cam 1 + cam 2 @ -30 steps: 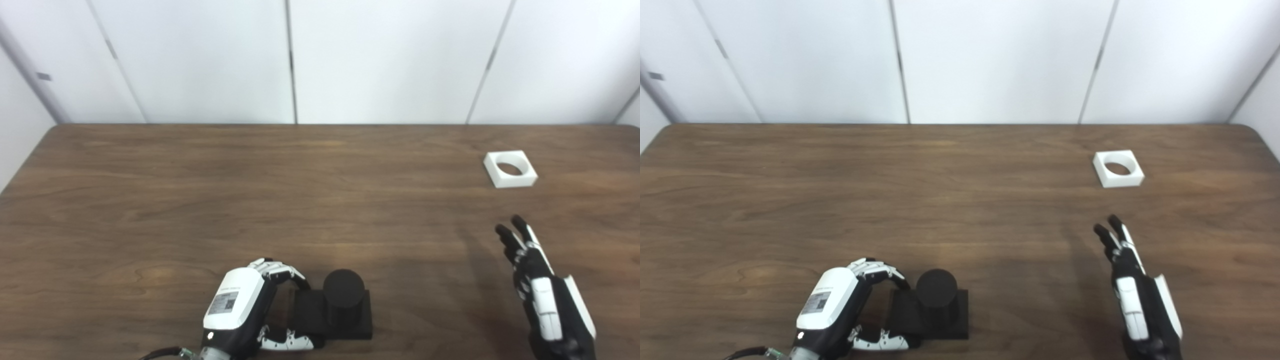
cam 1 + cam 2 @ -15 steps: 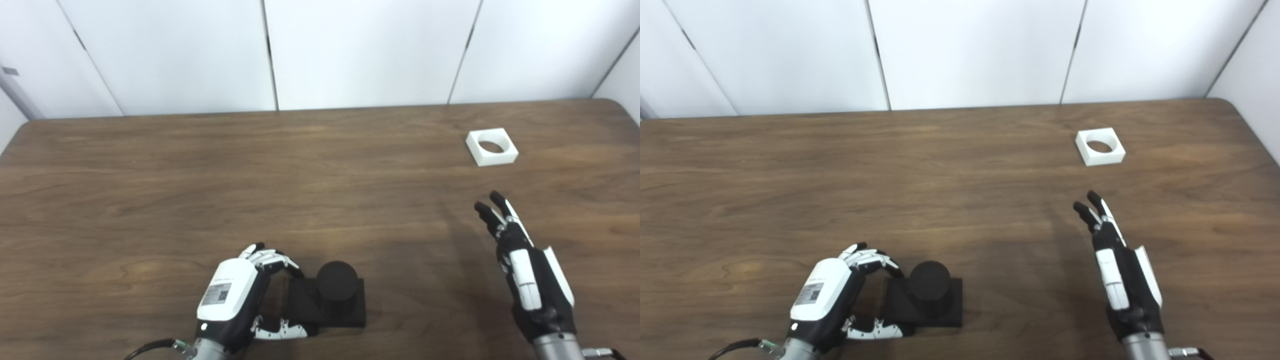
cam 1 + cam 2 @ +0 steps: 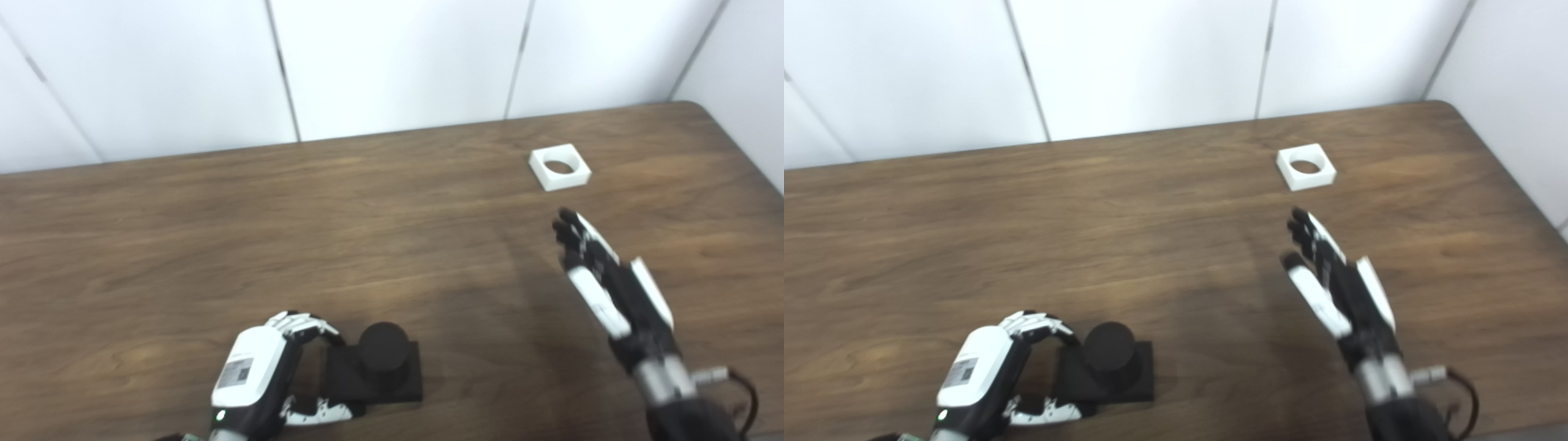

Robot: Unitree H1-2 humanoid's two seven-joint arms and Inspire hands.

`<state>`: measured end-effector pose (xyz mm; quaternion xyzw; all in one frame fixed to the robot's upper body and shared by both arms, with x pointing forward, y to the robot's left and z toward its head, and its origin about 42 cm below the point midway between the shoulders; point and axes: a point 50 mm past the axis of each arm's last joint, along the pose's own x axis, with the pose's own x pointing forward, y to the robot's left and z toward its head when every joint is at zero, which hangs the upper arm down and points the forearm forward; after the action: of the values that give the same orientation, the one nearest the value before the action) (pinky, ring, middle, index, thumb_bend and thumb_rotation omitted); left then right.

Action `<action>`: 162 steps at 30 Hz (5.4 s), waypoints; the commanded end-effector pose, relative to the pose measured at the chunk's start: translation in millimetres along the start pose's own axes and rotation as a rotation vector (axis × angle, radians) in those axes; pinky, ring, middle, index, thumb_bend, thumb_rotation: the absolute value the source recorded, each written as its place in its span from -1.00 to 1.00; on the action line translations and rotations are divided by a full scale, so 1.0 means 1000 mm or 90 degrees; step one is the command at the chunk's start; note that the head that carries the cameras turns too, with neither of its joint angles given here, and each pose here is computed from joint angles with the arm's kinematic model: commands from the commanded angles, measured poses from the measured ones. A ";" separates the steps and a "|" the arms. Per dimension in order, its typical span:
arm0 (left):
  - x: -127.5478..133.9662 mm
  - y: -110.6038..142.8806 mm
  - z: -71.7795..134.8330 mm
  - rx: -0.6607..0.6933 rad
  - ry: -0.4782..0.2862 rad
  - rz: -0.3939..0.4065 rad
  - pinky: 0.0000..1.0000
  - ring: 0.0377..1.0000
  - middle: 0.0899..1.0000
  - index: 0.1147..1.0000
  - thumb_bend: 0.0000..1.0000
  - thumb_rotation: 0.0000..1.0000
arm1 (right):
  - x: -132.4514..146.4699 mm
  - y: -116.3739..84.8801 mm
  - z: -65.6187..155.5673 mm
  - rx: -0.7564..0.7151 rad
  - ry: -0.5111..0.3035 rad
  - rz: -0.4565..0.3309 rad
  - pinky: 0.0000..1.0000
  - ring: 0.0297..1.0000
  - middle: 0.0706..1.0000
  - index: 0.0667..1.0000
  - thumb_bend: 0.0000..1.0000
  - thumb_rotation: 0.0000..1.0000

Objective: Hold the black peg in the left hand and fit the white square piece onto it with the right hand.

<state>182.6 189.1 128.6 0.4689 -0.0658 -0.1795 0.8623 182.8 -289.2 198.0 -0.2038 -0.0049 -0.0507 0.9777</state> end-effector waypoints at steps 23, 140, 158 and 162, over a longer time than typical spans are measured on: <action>-0.003 -0.011 -0.004 0.006 0.005 -0.046 0.65 0.51 0.34 -0.17 0.04 -0.90 | 0.183 -0.103 0.045 -0.407 -0.011 -0.002 0.70 0.80 0.77 0.62 0.76 -0.72; 0.021 -0.024 0.021 0.005 0.020 -0.012 0.65 0.53 0.36 -0.17 0.04 -0.90 | 0.092 0.026 0.179 -0.637 -0.400 0.421 0.60 0.69 0.45 -0.11 0.05 -0.74; 0.024 -0.025 0.029 -0.003 0.019 -0.012 0.64 0.54 0.36 -0.17 0.04 -0.90 | 0.069 0.063 0.167 -0.594 -0.422 0.490 0.69 0.69 0.45 -0.11 0.05 -0.74; 0.024 -0.025 0.030 -0.003 0.018 -0.010 0.63 0.54 0.36 -0.17 0.04 -0.90 | 0.070 0.067 0.162 -0.602 -0.414 0.502 0.70 0.70 0.46 -0.11 0.05 -0.74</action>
<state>193.3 152.2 129.7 0.4736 -0.0671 -0.1584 0.8638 259.7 -173.1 311.8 -0.5905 -0.1723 0.3906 0.6849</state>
